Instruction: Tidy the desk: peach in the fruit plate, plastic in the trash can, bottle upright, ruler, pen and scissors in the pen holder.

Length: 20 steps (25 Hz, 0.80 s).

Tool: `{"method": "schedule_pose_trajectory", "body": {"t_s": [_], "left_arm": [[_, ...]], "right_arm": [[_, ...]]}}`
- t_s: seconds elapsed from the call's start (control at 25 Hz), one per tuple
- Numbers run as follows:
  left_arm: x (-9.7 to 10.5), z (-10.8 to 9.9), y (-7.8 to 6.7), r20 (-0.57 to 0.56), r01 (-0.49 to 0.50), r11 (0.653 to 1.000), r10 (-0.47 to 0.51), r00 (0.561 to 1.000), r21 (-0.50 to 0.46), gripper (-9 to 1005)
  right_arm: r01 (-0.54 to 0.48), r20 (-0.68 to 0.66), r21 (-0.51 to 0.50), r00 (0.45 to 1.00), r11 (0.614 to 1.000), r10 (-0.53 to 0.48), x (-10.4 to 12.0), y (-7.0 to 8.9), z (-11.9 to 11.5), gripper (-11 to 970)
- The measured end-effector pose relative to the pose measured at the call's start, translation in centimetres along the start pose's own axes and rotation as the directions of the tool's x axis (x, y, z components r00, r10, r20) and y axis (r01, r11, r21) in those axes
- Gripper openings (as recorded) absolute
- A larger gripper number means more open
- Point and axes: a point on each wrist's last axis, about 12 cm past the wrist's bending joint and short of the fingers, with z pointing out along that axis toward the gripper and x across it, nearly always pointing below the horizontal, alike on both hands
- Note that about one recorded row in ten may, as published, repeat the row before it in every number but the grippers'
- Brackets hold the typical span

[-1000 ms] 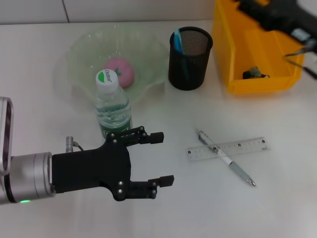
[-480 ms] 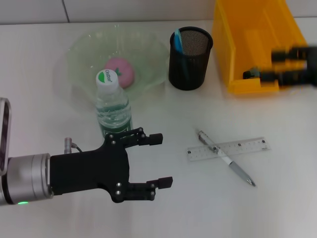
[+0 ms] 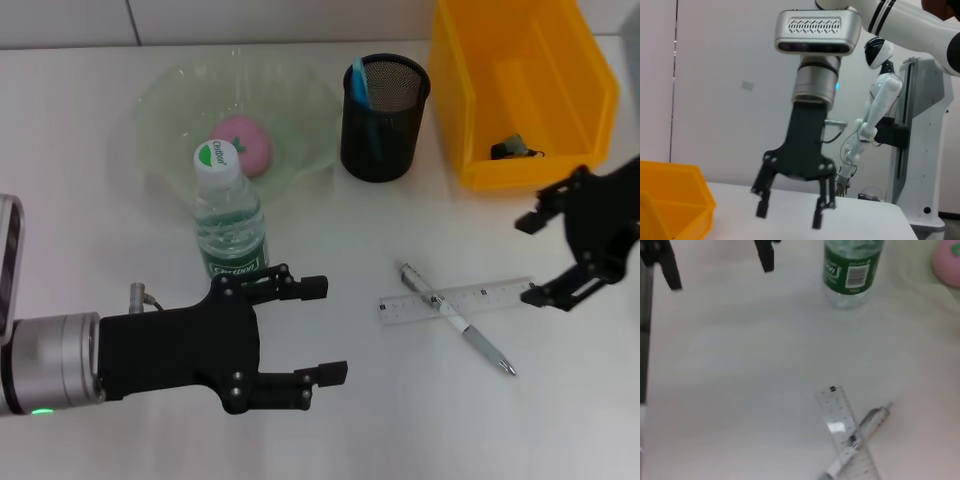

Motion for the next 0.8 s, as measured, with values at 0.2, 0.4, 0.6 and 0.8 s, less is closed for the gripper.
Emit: {"method": "schedule_pose_trajectory", "body": {"t_s": [0.2, 0.4, 0.6, 0.8], "left_arm": [[-0.1, -0.2, 0.1, -0.003, 0.005, 1.0, -0.005, 1.0, 0.0, 813], [-0.2, -0.1, 0.4, -0.014, 0.026, 1.0, -0.026, 1.0, 0.001, 813], [-0.3, 0.2, 0.6, -0.02, 0.026, 1.0, -0.026, 0.999, 0.006, 813], [-0.3, 0.1, 0.6, -0.027, 0.022, 1.0, -0.022, 0.999, 0.009, 813]], "right_arm": [[0.125, -0.008, 0.021, 0.992, 0.992, -0.125, -1.6, -0.3, 1.5, 831], [0.208, 0.064, -0.014, 0.976, 0.978, -0.207, -2.2, 0.0, 3.1, 830], [0.255, 0.065, -0.035, 0.965, 0.966, -0.252, -2.7, 0.0, 4.5, 828], [0.295, 0.052, -0.059, 0.955, 0.954, -0.292, -3.0, -0.3, 6.3, 827]]}}
